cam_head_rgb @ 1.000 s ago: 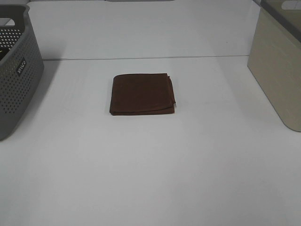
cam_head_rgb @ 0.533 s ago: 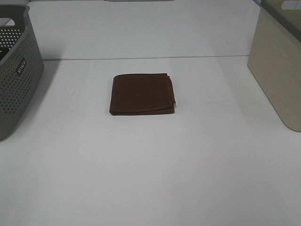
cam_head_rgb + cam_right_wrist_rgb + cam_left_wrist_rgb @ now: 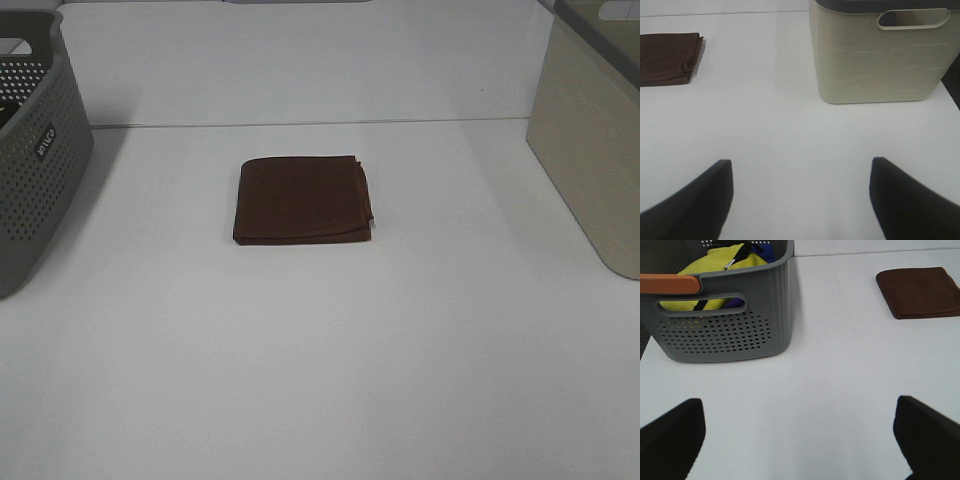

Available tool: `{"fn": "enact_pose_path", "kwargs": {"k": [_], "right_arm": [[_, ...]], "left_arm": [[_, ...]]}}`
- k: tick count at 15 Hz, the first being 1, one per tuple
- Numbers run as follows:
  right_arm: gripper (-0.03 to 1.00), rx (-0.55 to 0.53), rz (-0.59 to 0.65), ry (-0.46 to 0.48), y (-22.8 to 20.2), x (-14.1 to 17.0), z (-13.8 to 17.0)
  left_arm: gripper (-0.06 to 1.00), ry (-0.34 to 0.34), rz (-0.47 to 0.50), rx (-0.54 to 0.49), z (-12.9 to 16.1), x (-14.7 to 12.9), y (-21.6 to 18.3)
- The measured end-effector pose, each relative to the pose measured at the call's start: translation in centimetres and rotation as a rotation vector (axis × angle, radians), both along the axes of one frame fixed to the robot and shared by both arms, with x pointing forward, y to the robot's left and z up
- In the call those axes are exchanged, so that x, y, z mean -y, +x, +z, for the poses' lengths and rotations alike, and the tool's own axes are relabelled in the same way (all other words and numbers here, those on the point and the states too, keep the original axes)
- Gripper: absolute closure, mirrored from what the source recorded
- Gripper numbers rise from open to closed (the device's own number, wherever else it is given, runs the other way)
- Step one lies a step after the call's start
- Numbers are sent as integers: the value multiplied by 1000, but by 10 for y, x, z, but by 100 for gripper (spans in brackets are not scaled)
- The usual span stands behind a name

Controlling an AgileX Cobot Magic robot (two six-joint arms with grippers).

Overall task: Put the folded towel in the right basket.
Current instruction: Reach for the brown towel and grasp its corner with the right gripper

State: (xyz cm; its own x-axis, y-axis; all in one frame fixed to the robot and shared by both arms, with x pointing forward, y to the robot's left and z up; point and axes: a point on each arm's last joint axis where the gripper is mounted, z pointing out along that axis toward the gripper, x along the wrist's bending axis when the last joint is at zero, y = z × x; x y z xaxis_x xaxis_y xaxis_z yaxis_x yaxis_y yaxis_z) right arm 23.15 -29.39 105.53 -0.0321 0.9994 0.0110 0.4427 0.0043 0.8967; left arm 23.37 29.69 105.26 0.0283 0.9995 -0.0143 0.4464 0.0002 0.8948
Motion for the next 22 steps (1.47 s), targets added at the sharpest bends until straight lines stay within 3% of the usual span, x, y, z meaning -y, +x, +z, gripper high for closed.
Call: {"fn": "enact_pose_path", "kwargs": {"k": [22], "right_arm": [[25,0,10,14,0,-1,0]], "left_arm": [[-3,0,0,0,0,0,0]]}}
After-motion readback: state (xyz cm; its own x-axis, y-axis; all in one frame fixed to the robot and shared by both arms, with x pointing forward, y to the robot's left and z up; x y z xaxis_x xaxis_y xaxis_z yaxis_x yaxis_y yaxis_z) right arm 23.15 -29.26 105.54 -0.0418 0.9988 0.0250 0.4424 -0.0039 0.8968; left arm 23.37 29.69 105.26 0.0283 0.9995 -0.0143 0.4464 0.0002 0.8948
